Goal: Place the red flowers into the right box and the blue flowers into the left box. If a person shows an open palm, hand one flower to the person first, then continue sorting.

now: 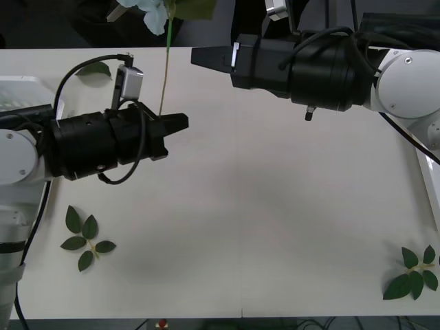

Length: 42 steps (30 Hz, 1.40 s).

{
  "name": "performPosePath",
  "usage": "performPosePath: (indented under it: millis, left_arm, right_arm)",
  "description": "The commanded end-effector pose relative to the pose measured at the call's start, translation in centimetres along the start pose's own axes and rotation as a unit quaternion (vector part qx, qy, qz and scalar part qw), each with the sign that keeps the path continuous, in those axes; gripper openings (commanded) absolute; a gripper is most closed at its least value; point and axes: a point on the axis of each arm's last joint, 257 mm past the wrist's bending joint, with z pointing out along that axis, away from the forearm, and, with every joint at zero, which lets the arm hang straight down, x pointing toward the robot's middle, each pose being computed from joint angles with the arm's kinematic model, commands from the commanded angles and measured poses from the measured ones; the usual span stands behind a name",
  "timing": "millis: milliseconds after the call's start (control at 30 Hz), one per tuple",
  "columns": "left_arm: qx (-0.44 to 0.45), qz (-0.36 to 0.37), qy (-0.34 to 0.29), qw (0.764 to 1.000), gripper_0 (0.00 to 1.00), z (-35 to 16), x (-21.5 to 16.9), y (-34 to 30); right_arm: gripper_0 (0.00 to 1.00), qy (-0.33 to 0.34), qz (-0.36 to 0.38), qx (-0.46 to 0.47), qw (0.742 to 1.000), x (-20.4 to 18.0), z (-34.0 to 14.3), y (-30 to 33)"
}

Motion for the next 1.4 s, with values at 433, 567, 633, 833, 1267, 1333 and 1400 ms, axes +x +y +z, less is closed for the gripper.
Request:
performPosePath:
  millis: [433, 567, 633, 833, 1267, 1333, 1400]
  left_arm:
    - [-0.342, -0.069, 0.107, 0.931, 0.00, -25.9, 0.7, 17.9]
    - [-0.430, -0.077, 0.130, 0.890, 0.00, -31.9, 2.1, 21.4]
    - [-0.457, -0.088, 0.133, 0.875, 0.00, -34.2, 2.8, 22.6]
    - [-0.505, -0.098, 0.130, 0.847, 0.00, -38.1, 4.1, 25.4]
    - [-0.517, -0.091, 0.131, 0.841, 0.00, -38.4, 4.2, 25.9]
    - [-0.516, -0.091, 0.130, 0.842, 0.00, -38.3, 4.1, 25.9]
    - [-0.513, -0.090, 0.128, 0.844, 0.00, -38.1, 4.0, 25.8]
  right_arm:
    - [1.00, 0.023, -0.090, -0.024, 0.995, -2.0, -4.6, -4.3]
    - [1.00, 0.027, -0.106, -0.042, 0.993, -1.6, -5.4, -4.9]
    - [1.00, 0.027, -0.115, -0.047, 0.992, -1.5, -5.7, -5.2]
    - [1.00, 0.032, -0.150, -0.059, 0.986, -1.1, -6.5, -5.8]
    - [1.00, 0.030, -0.173, -0.074, 0.982, -0.6, -6.9, -6.3]
    - [1.00, 0.029, -0.174, -0.074, 0.982, -0.6, -6.9, -6.3]
    - [1.00, 0.029, -0.175, -0.074, 0.981, -0.6, -6.9, -6.4]
